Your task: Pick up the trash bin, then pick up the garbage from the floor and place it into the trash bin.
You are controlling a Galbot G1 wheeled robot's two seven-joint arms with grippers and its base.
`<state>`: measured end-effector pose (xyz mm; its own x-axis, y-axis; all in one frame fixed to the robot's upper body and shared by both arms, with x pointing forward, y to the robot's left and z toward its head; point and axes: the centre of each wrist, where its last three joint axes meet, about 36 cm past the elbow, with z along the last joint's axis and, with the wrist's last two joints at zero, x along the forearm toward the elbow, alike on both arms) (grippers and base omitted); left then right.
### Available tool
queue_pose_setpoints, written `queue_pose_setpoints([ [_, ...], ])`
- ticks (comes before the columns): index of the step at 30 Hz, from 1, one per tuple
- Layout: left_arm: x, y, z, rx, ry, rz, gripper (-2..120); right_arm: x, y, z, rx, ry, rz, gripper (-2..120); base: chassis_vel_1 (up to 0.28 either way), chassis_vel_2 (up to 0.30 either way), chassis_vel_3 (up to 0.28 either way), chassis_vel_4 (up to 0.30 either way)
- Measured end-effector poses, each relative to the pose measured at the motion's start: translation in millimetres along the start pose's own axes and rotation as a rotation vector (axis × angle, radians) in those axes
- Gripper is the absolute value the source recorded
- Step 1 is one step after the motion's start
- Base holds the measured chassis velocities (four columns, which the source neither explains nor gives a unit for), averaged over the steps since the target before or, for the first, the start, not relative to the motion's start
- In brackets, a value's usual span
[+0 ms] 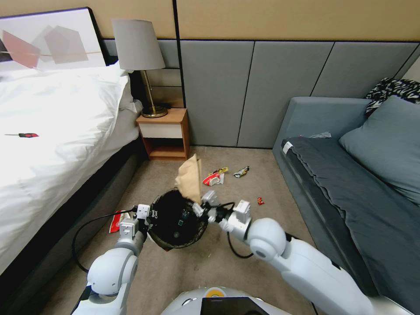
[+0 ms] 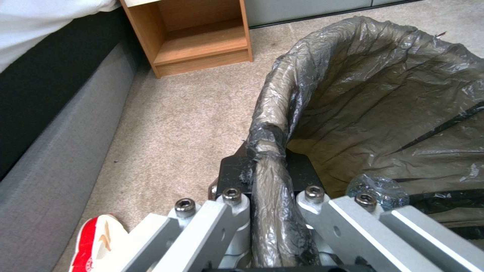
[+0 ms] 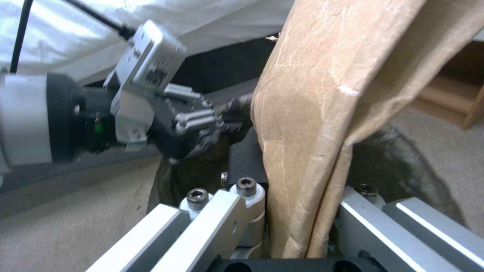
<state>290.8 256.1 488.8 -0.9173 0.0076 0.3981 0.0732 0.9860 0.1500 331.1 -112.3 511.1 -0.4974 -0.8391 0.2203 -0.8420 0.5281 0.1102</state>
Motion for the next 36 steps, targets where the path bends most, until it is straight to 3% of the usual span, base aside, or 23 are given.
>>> queue_pose_setpoints([
  [8,-1,-3.3,-0.6,-0.005,0.000,0.011,5,-9,14,15,-0.013,0.087,0.016,0,0.000,0.000,0.000,0.000],
  [11,0,-2.2,-1.1,-0.006,-0.001,0.007,5,-7,14,14,-0.009,0.096,0.024,7,0.000,0.000,0.000,0.000],
  [23,1,-1.3,-2.1,-0.004,-0.004,0.003,5,-5,15,9,0.003,0.084,0.035,50,0.000,0.000,0.000,0.000],
  [25,0,-1.2,-2.2,-0.004,-0.005,0.003,5,-5,15,7,0.007,0.079,0.033,61,0.000,0.000,0.000,0.000],
  [27,0,-1.1,-2.2,-0.004,-0.004,0.003,5,-5,15,6,0.009,0.077,0.032,65,0.000,0.000,0.000,0.000],
  [29,0,-0.9,-1.9,-0.004,-0.004,0.003,5,-5,15,4,0.013,0.069,0.029,76,0.000,0.000,0.000,0.000],
  [31,-1,-0.9,-2.0,-0.004,-0.004,0.003,5,-5,15,3,0.013,0.067,0.028,78,0.000,0.000,0.000,0.000],
  [32,-1,-0.8,-2.0,-0.004,-0.004,0.002,5,-5,15,2,0.015,0.063,0.026,86,0.000,0.000,0.000,0.000],
  [36,-1,-0.8,-2.0,-0.003,-0.003,0.003,5,-3,16,-2,0.016,0.046,0.017,97,0.000,0.000,0.000,0.000],
])
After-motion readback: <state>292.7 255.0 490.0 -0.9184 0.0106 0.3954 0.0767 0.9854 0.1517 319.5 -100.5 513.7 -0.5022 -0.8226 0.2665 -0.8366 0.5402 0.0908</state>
